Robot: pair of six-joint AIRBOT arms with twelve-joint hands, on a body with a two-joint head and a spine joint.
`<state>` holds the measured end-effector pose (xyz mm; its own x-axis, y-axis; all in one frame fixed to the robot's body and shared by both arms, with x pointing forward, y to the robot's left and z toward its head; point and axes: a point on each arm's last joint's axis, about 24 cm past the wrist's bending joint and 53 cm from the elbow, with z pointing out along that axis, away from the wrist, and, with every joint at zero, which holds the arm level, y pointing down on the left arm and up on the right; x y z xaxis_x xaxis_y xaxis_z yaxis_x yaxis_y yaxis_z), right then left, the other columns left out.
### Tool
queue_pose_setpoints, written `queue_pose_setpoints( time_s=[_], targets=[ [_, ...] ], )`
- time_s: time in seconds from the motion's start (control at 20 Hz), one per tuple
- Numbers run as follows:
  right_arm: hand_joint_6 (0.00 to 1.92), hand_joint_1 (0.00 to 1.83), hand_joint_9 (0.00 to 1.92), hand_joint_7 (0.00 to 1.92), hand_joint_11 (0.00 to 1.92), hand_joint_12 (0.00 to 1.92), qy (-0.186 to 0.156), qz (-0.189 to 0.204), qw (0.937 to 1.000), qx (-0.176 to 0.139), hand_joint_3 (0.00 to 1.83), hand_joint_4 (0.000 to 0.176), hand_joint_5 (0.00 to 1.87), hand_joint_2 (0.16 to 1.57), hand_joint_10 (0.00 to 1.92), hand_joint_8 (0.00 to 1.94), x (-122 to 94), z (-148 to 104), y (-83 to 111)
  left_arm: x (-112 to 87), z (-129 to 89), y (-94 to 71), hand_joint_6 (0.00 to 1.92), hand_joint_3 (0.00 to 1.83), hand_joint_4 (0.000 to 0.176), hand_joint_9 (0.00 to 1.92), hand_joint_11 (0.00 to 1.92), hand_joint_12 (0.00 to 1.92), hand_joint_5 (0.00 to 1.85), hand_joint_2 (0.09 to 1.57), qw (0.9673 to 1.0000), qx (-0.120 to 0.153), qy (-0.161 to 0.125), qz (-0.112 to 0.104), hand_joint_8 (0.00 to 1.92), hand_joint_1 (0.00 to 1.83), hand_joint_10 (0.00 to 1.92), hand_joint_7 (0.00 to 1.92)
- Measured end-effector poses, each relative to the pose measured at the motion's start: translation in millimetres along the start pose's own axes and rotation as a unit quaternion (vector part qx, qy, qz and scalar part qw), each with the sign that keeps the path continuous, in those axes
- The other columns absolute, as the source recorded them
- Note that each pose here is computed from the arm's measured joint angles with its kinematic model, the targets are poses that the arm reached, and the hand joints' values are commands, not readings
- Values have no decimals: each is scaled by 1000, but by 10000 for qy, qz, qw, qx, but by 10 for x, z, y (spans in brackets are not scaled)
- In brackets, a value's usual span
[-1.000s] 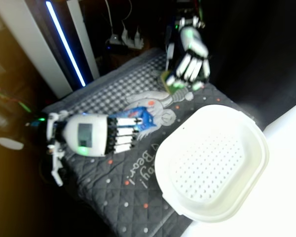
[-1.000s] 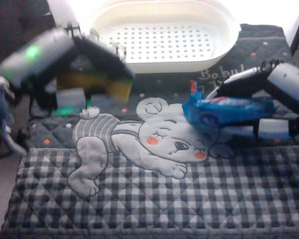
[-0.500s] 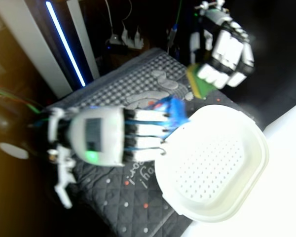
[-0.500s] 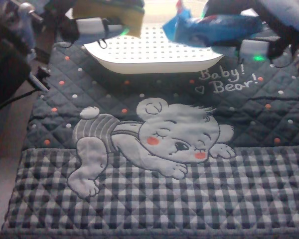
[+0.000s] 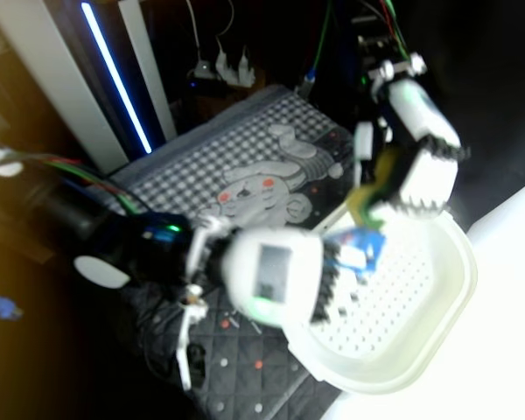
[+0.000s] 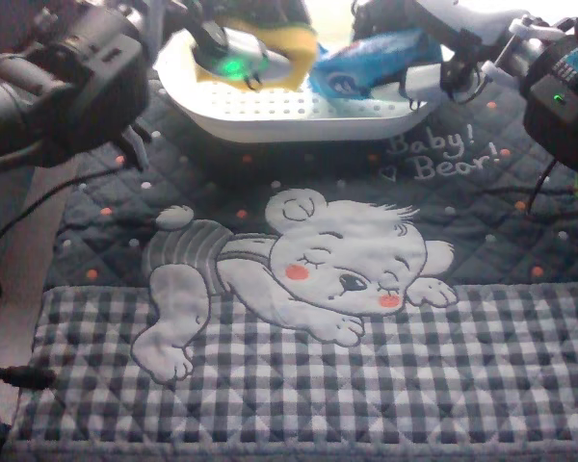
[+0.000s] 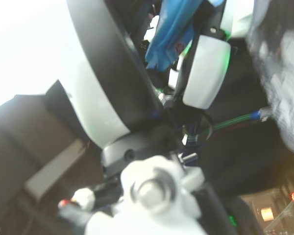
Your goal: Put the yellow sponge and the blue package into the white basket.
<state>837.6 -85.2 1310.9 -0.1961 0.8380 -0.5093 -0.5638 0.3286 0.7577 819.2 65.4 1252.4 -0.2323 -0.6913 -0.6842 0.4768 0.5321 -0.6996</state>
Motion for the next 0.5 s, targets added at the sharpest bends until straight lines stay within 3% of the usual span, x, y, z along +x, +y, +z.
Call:
queue_pose_setpoints(
  time_s=[0.05, 0.1, 0.15, 0.2, 0.3, 0.35, 0.4, 0.5],
  targets=[
    [13, 710, 195, 175, 55, 515, 48, 30, 10000, 17, 0, 152, 73, 867, 40, 10, 39, -6, 6, 57, -40, -3, 2, 0, 153, 231, 18, 866, 153, 941, 10000, -6, 84, -28, 2, 903, 8, 198],
    [2, 639, 38, 34, 10, 105, 134, 124, 9998, -75, 0, 171, 14, 823, 7, 1, 138, -17, 91, 76, -130, -31, 0, 0, 171, 161, 3, 855, 67, 910, 9999, 78, 121, -21, 0, 877, 1, 110],
    [0, 613, 7, 6, 1, 20, 190, 228, 9993, -233, 0, 175, 2, 813, 1, 0, 214, -39, 212, 31, -223, -70, 0, 0, 175, 98, 0, 854, 13, 902, 9998, 199, 44, -93, 0, 894, 0, 46],
    [0, 627, 0, 0, 0, 0, 248, 179, 9986, -435, 2, 176, 0, 831, 0, 0, 206, -102, 339, -44, -320, -121, 0, 0, 176, 27, 0, 584, 0, 903, 9993, 357, -83, -125, 0, 924, 5, 16],
    [0, 627, 0, 8, 9, 4, 203, 132, 9974, -674, 7, 176, 2, 844, 0, 3, 60, -222, 470, -110, -529, -127, 0, 0, 176, 37, 0, 591, 0, 901, 9986, 489, -169, -142, 0, 900, 5, 17],
    [7, 639, 0, 20, 31, 14, 27, 204, 9963, -832, 6, 176, 22, 847, 0, 6, -96, -341, 508, -112, -689, -109, 1, 0, 176, 47, 0, 595, 2, 898, 9984, 535, -154, -121, 4, 881, 8, 26],
    [12, 618, 20, 57, 54, 27, -116, 308, 9949, -956, 4, 176, 41, 845, 7, 16, -210, -503, 511, -99, -852, -112, 3, 0, 176, 15, 0, 469, 25, 897, 9980, 602, -142, -123, 1, 906, 9, 23],
    [8, 610, 21, 89, 19, 29, -54, 412, 9941, -1001, 11, 176, 95, 894, 1, 3, -150, -830, 421, -51, -1179, -123, 3, 1, 176, 30, 0, 452, 62, 905, 9971, 742, -101, -99, 1, 869, 5, 40]
  ],
)
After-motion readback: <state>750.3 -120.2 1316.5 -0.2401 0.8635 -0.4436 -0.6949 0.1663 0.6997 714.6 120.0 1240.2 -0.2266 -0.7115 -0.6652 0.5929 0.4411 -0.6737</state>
